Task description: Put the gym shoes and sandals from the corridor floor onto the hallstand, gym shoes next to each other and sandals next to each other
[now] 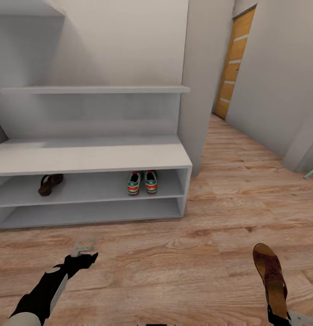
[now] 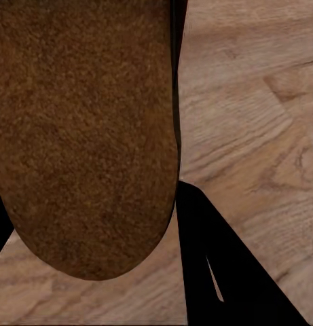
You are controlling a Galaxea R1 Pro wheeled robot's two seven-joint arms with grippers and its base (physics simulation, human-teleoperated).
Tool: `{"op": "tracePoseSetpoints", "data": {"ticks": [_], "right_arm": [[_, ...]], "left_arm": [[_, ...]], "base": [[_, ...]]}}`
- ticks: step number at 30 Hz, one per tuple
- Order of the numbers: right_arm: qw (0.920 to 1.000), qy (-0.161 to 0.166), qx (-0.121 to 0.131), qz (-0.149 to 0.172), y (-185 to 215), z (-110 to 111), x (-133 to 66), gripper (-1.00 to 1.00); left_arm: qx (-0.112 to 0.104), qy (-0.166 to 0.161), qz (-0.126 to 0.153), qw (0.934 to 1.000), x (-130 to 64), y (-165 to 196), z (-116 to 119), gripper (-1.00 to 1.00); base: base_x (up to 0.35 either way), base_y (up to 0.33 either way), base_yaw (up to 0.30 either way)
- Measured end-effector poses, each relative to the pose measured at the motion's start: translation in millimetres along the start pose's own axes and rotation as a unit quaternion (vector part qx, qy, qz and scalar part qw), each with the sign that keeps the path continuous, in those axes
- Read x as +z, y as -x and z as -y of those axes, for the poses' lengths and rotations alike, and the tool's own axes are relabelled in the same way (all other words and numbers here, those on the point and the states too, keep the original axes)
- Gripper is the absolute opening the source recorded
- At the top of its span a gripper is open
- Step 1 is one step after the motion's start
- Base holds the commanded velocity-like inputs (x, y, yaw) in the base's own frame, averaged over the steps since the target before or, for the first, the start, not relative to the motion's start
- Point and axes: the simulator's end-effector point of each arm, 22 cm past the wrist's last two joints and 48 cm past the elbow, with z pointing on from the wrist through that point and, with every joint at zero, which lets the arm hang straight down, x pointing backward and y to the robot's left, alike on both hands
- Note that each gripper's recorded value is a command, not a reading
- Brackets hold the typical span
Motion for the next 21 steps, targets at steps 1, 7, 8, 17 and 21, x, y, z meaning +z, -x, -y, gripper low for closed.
{"op": "tracePoseSetpoints", "data": {"ticks": [1,7,8,17,21], "right_arm": [[1.0,0.001,0.0,0.0,-0.4,-0.9,-0.1,-1.0],[1.0,0.004,-0.001,-0.001,-1.3,-2.9,-0.4,-1.0],[1.0,0.005,-0.001,-0.001,-1.3,-3.3,-0.5,-1.0],[1.0,0.005,0.001,-0.001,-1.2,-5.5,-1.0,-1.0],[1.0,0.006,0.002,-0.002,-2.4,-7.6,-1.5,-1.0]], "left_arm": [[-0.009,-0.02,0.005,0.9997,-6.5,-18.5,1.8,1.0],[-0.018,-0.089,0.003,0.9958,-37.1,-83.1,-8.7,1.0],[-0.02,-0.087,0.009,0.9959,-45.6,-113.6,-19.7,1.0],[-0.029,-0.115,0.003,0.993,-60.1,-151.3,-17.1,1.0],[-0.029,-0.115,0.0,0.9929,-63.2,-155.9,-20.1,1.0]], "base": [[-0.127,0.285,0.0],[-0.105,0.289,0.0],[-0.029,0.301,0.0],[0.068,0.306,0.0],[0.094,0.313,0.0]]}}
